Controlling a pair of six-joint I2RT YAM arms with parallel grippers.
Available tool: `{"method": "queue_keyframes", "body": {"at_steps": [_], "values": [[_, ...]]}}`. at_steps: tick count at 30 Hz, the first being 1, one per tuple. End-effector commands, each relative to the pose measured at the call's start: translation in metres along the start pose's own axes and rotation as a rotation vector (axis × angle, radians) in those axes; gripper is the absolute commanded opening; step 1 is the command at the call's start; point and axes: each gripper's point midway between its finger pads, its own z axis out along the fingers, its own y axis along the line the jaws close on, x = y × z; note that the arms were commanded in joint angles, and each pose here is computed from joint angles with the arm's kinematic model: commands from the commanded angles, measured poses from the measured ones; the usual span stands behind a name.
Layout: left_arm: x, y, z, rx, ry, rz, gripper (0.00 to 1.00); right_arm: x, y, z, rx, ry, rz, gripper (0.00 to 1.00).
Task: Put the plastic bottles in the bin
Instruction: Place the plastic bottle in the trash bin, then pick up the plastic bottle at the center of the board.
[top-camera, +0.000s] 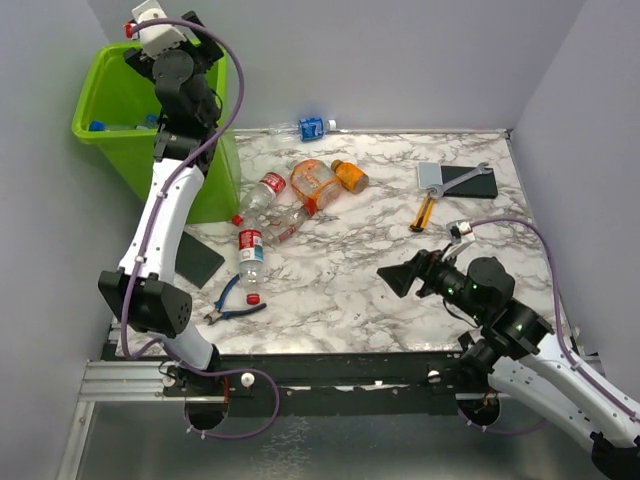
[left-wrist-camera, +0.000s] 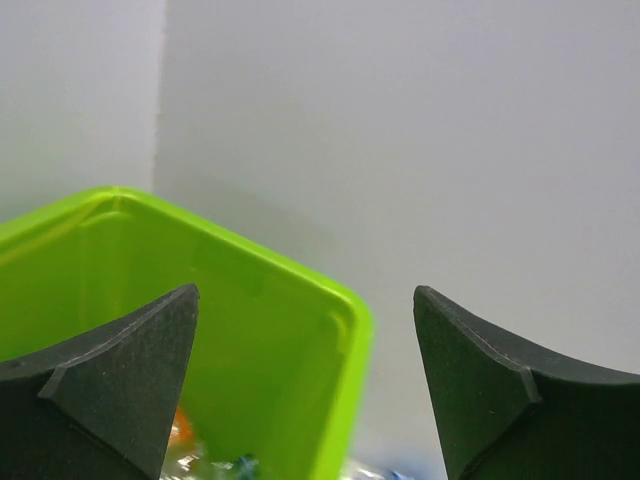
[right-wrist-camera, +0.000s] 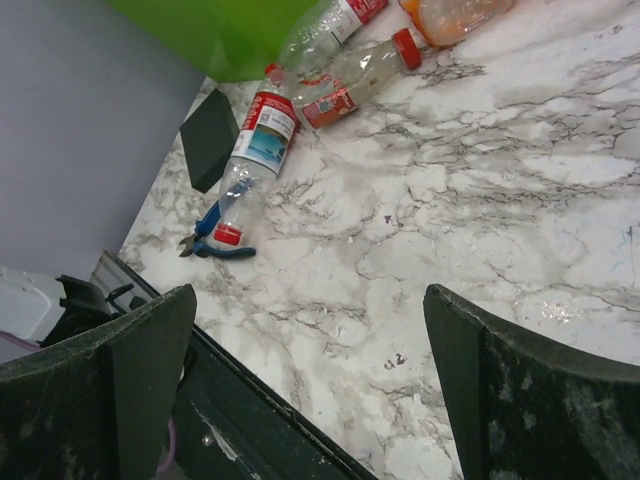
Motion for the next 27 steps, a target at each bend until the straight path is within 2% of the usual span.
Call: {"method": "queue_keyframes", "body": {"at_steps": [1,5,8,10,15,18,24,27], "values": [[-0.066,-0.07,-0.077,0.263,-0.037,-0.033,0.88,-0.018,-0.003,-0.002,0.047,-0.044,-0.049,1.0],[-0.02,-0.112,-0.158,0.487,0.121,0.025,0.87,-0.024,-0.009,0.005,0.104,-0.047,-0.075,1.0],[0.033,-0.103,-0.207,0.566,0.279,0.083,0.87,-0.026,-0.02,0.013,0.175,-0.038,-0.081,1.0],[0.073,-0.082,-0.234,0.578,0.389,0.125,0.87,-0.025,-0.027,0.019,0.219,-0.02,-0.083,1.0],[0.163,-0.008,-0.292,0.507,0.658,0.197,0.87,-0.008,-0.042,0.039,0.288,0.04,-0.054,1.0],[0.198,0.028,-0.32,0.456,0.769,0.193,0.88,0.009,-0.048,0.05,0.291,0.065,-0.008,1.0],[0.239,0.077,-0.344,0.294,0.845,0.143,0.99,0.03,-0.05,0.07,0.258,0.101,0.048,1.0],[0.257,0.088,-0.347,0.23,0.866,0.142,0.99,0.036,-0.05,0.075,0.266,0.142,0.053,0.99]]}}
